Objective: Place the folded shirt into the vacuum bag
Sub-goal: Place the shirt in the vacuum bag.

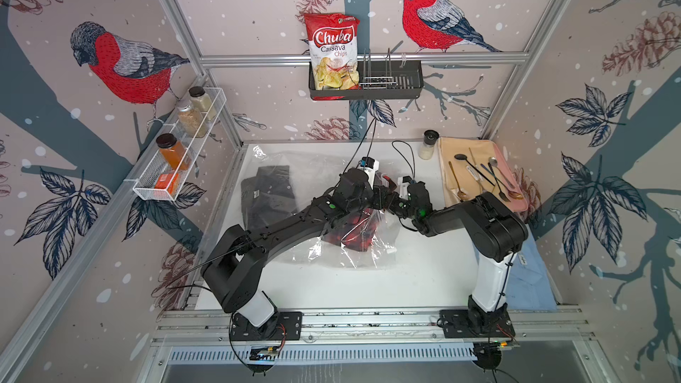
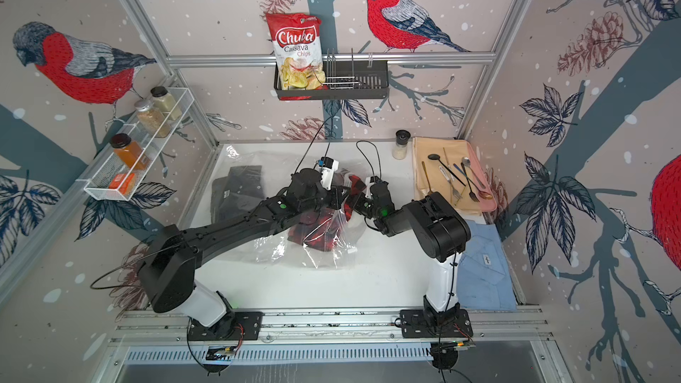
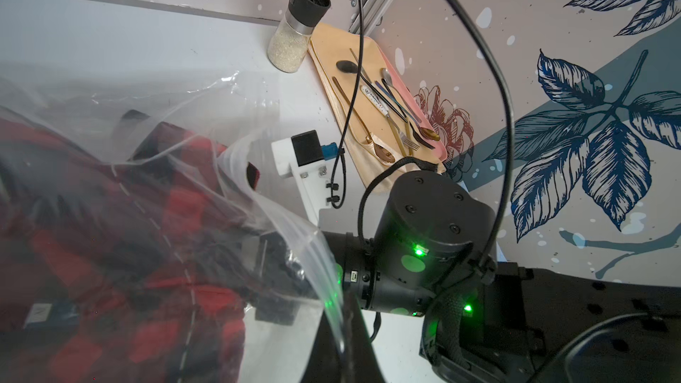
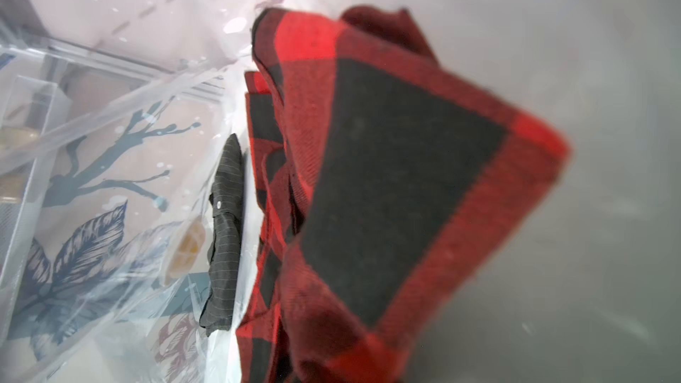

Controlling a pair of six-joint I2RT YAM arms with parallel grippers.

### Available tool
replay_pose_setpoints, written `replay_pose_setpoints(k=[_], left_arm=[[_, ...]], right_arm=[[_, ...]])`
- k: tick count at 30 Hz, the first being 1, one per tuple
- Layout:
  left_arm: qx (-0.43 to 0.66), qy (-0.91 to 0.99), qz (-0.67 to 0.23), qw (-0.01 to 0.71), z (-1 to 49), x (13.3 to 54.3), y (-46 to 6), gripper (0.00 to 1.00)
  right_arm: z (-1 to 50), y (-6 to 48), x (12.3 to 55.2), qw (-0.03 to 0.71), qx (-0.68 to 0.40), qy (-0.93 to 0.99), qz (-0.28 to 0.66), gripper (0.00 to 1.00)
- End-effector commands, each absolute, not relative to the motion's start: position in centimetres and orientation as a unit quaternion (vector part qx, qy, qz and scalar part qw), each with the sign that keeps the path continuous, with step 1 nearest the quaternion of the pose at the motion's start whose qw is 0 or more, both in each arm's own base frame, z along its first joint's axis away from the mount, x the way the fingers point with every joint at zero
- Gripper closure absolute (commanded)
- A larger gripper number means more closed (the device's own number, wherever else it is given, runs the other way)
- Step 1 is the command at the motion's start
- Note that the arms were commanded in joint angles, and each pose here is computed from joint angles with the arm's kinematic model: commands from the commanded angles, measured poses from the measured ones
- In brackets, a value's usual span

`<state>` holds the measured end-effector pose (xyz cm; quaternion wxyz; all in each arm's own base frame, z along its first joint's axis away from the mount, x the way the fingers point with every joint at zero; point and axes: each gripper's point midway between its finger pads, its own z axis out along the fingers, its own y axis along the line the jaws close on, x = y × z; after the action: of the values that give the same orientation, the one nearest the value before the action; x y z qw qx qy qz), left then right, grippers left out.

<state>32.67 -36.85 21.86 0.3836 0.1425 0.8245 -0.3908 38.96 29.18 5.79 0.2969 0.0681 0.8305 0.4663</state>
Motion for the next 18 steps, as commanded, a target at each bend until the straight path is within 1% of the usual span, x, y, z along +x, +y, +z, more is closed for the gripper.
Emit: replay_pose_setpoints(k=[1, 8, 11, 14, 15, 17, 18], left_arm=[[0.152, 0.797, -0.424, 0.403, 24.5, 32.6, -37.6, 1.00], [0.157, 0.787, -0.438, 0.405, 25.8, 31.9, -37.5, 1.00], [0.159, 0.780, -0.453, 0.401, 26.3, 31.6, -37.8, 1.00], [0.161, 0.775, -0.464, 0.397, 26.6, 31.2, -38.0, 1.00], [0.161, 0.775, -0.465, 0.397, 26.6, 31.2, -38.0, 1.00], [0.160, 0.775, -0.461, 0.400, 26.7, 31.2, -37.8, 1.00], [0.158, 0.777, -0.457, 0.404, 26.7, 31.2, -37.5, 1.00]], right_arm=[[8.3, 31.2, 39.4, 0.335, 0.021, 0.804, 0.490, 0.93], [8.3, 33.4, 39.6, 0.334, -0.006, 0.788, 0.517, 0.94], [8.2, 34.6, 40.2, 0.325, -0.001, 0.778, 0.538, 0.91], [7.8, 35.9, 40.9, 0.311, 0.005, 0.777, 0.548, 0.86], [7.6, 36.3, 41.1, 0.308, 0.006, 0.779, 0.546, 0.83], [7.3, 36.6, 41.3, 0.302, 0.009, 0.786, 0.539, 0.81], [7.1, 36.4, 41.2, 0.298, 0.012, 0.793, 0.531, 0.78]])
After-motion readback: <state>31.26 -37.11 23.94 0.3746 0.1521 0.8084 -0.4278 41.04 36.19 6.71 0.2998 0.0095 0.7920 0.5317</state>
